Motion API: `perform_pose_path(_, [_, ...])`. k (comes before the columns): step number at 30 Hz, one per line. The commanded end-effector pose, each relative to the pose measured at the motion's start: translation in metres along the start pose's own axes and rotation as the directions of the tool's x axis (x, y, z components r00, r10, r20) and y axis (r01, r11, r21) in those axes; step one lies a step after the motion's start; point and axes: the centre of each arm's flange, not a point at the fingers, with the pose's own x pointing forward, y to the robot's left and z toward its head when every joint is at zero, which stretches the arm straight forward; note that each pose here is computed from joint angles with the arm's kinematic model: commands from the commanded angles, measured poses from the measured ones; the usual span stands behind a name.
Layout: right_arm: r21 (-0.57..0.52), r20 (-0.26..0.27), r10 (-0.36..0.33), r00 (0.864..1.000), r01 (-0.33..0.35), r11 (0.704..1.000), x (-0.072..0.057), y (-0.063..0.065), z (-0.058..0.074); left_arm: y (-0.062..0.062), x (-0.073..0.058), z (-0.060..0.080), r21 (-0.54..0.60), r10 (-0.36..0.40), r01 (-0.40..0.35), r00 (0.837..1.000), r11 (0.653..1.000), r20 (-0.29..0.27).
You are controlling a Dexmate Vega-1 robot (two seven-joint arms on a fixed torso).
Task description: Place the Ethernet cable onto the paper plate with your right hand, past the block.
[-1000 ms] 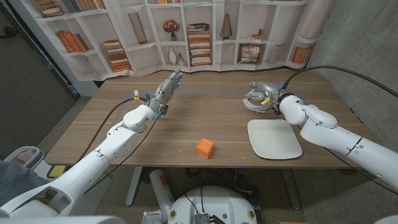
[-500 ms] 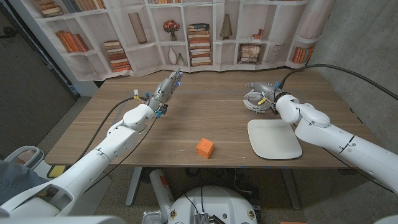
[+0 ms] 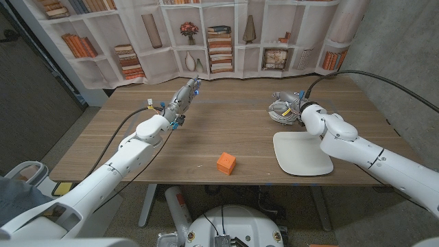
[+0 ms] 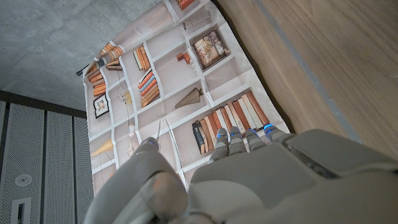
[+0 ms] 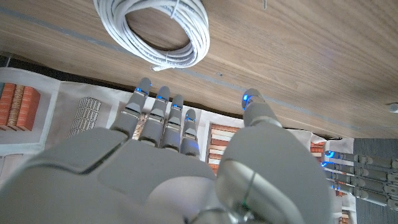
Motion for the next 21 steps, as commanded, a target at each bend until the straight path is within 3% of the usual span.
perform_pose_path(1, [-0.018,-0.055,0.018,0.998,-0.019,1.000,0.0042,0.0047,-0.0049,0.0004,-0.0003,-0.0016,-0.001,0.003,-0.003,1.000,1.000,-0.007])
perform_pose_path(21, [-0.040,-0.107,0.047,0.993,-0.051,0.998,0.0105,0.0138,-0.0095,-0.0005,-0.0024,-0.0017,0.002,0.001,-0.001,1.000,1.000,-0.011])
